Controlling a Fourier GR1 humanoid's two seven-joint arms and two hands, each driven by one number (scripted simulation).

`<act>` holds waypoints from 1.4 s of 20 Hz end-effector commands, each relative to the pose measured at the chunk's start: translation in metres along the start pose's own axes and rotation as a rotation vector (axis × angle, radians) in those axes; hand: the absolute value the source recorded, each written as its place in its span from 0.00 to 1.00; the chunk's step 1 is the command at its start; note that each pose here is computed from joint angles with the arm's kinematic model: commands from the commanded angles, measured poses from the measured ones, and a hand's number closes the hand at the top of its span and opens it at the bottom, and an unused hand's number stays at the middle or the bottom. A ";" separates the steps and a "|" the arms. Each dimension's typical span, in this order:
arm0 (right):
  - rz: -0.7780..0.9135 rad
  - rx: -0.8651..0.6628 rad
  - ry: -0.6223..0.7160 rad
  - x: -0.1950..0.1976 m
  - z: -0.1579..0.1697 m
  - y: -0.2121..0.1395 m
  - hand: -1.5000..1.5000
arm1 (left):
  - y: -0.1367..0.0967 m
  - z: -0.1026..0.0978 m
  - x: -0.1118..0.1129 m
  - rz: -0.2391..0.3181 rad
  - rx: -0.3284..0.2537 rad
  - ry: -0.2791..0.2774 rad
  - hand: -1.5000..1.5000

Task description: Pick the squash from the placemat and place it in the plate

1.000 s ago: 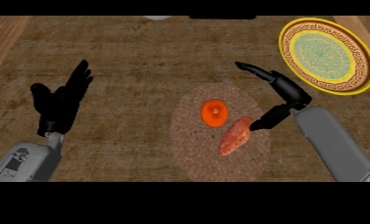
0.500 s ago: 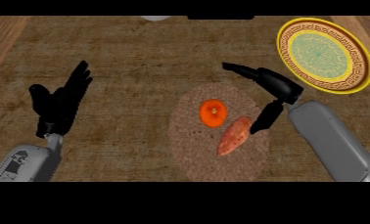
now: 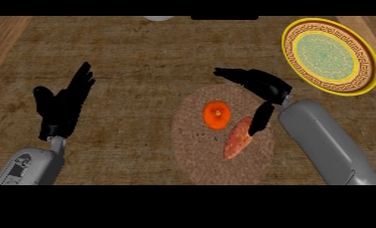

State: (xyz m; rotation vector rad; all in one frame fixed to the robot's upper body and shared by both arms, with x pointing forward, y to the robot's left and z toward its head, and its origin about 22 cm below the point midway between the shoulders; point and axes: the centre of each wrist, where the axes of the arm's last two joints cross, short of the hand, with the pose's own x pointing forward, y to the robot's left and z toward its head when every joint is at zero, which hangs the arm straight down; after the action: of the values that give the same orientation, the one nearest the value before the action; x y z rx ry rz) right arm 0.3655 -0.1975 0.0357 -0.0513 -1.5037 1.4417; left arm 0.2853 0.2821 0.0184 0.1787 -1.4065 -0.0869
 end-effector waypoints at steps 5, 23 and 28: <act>0.073 0.105 0.057 0.014 -0.016 0.004 0.00 | 0.018 0.007 -0.005 0.006 0.002 0.016 0.50; 0.167 0.189 0.134 0.015 -0.048 0.034 0.00 | 0.007 0.010 0.007 0.002 -0.010 -0.004 0.50; 0.214 0.287 0.020 0.016 -0.048 0.063 1.00 | 0.008 0.005 0.005 0.024 -0.015 -0.005 0.50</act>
State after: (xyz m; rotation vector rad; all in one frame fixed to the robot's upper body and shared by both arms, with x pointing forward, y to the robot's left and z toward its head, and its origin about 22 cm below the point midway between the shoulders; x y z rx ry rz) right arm 0.3656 -0.1355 0.0117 -0.1195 -1.2925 1.7534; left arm 0.2792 0.2909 0.0186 0.1618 -1.4068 -0.0893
